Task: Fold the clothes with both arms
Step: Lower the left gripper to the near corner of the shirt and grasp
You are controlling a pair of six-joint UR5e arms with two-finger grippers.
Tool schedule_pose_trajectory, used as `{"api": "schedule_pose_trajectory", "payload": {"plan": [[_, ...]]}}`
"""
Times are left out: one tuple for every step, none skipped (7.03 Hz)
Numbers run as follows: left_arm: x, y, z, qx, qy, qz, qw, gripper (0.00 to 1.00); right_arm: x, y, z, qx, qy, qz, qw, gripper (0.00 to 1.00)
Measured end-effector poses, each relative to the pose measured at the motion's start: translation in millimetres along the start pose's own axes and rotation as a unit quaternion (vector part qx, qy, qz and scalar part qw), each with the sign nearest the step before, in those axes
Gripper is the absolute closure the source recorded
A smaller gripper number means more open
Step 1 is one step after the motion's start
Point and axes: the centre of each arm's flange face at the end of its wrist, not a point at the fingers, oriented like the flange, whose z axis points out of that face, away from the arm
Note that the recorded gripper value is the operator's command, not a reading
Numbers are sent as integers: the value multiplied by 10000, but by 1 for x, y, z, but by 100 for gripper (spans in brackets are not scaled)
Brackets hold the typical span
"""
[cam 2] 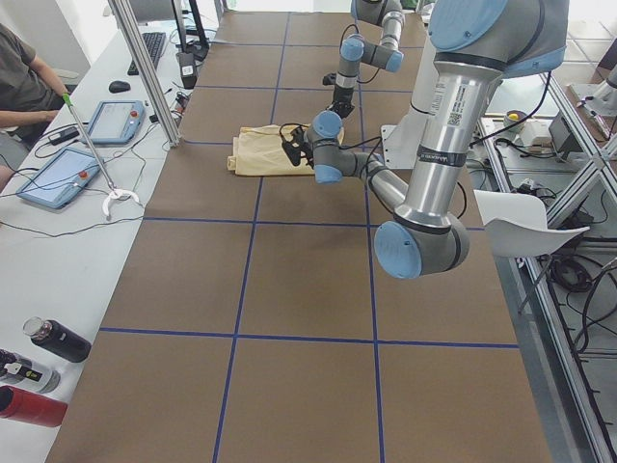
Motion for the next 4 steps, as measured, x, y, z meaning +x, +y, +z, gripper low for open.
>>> {"api": "schedule_pose_trajectory", "payload": {"plan": [[-27,32,8,12,-65,-252,9997,1,8,1,-3,-37,21,-31,10000,100],[-47,55,18,93,-147,-415,9990,2,13,1,-3,-51,41,-50,10000,100],[-58,66,25,187,-260,-511,9982,5,15,1,-3,-54,51,-57,10000,100],[-65,76,32,211,-359,-596,9974,10,15,2,-3,-53,55,-58,10000,100]]}}
